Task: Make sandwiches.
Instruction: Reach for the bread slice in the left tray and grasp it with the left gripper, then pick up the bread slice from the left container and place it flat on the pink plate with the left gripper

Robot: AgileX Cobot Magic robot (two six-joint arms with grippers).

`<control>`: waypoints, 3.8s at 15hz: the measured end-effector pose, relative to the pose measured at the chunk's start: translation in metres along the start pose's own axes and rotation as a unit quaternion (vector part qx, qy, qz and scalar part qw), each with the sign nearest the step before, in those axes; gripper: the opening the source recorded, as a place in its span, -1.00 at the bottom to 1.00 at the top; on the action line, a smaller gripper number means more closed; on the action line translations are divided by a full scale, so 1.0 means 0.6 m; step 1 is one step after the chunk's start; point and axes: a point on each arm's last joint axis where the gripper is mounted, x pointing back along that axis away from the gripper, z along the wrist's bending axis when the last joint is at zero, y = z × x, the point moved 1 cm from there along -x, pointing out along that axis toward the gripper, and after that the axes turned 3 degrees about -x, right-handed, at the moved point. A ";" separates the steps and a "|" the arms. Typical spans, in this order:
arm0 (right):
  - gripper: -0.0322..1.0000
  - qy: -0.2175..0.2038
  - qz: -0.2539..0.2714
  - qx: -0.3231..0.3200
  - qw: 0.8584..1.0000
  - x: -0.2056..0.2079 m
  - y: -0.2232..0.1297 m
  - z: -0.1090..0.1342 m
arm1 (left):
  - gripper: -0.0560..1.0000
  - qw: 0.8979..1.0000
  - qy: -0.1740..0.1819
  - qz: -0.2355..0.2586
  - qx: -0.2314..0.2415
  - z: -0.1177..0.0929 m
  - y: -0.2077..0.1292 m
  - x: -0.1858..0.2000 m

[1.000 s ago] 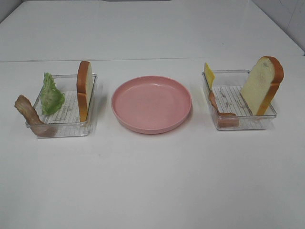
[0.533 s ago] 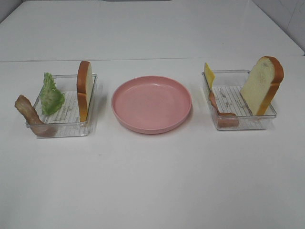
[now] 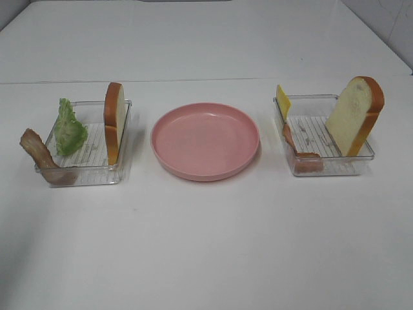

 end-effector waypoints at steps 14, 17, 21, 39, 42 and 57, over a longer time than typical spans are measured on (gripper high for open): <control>0.57 0.000 0.000 0.000 1.000 0.000 0.000 0.000 | 0.41 0.937 -0.093 0.335 -0.018 -0.144 0.174 -0.305; 0.57 0.000 0.000 0.000 1.000 0.000 0.000 0.000 | 0.41 0.932 -0.102 0.347 -0.026 -0.222 0.173 -0.382; 0.57 0.000 0.000 0.000 1.000 0.000 0.000 0.000 | 0.41 0.924 -0.111 0.364 -0.036 -0.280 0.152 -0.422; 0.57 0.000 0.000 0.000 1.000 0.000 0.000 0.000 | -0.41 0.925 -0.067 0.368 -0.062 -0.303 0.093 -0.516; 0.57 0.000 0.000 0.000 1.000 0.000 0.000 0.000 | -0.49 0.926 -0.067 0.366 -0.063 -0.302 0.094 -0.516; 0.57 0.000 0.000 0.000 1.000 0.000 0.000 0.000 | -0.49 0.943 -0.227 0.242 -0.012 -0.308 0.222 -0.409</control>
